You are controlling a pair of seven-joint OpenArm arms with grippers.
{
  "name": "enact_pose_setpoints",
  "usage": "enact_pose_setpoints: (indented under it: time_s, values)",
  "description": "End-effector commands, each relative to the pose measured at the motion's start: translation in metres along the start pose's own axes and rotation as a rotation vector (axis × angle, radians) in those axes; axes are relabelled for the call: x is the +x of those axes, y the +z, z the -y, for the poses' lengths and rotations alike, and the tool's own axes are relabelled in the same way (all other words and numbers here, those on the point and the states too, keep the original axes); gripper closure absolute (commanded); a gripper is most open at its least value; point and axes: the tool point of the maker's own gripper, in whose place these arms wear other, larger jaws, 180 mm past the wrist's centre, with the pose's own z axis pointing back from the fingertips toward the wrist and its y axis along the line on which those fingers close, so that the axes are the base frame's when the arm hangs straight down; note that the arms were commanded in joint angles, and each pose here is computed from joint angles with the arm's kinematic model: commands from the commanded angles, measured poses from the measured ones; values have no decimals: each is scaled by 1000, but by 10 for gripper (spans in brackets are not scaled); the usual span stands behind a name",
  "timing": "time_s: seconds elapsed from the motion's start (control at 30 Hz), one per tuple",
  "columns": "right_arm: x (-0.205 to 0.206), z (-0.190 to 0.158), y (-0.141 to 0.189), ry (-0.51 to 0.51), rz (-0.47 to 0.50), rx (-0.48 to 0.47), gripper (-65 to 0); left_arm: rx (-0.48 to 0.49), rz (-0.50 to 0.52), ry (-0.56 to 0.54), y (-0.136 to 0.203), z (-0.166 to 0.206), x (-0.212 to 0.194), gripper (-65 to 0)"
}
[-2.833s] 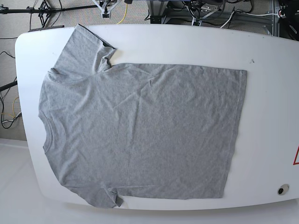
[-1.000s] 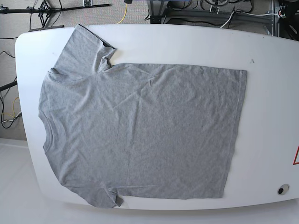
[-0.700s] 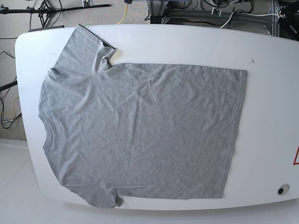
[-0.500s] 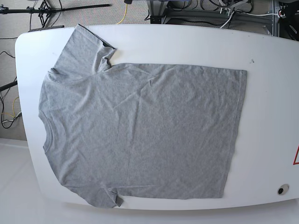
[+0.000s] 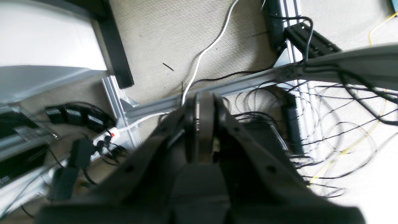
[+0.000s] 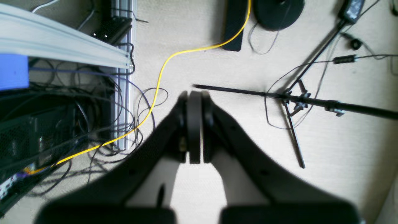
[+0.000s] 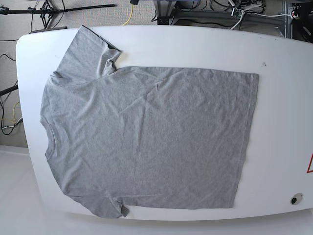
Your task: Fold the T-shirt properly
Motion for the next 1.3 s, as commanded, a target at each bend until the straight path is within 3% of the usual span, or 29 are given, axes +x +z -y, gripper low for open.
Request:
enact_pose_setpoints:
  time_s: [0.0, 0.23, 0.63, 1.27]
  values:
    - [4, 4, 15, 17, 22, 5, 0, 5, 47, -8, 12, -5, 13, 0]
    - [36, 20, 37, -4, 40, -22, 0, -31, 133, -5, 46, 5, 54, 0]
    - [78, 38, 53, -17, 119, -59, 0, -45, 178, -46, 73, 3, 65, 0]
    - [141, 55, 77, 27, 249, -88, 0, 57, 289, -73, 94, -44, 113, 0]
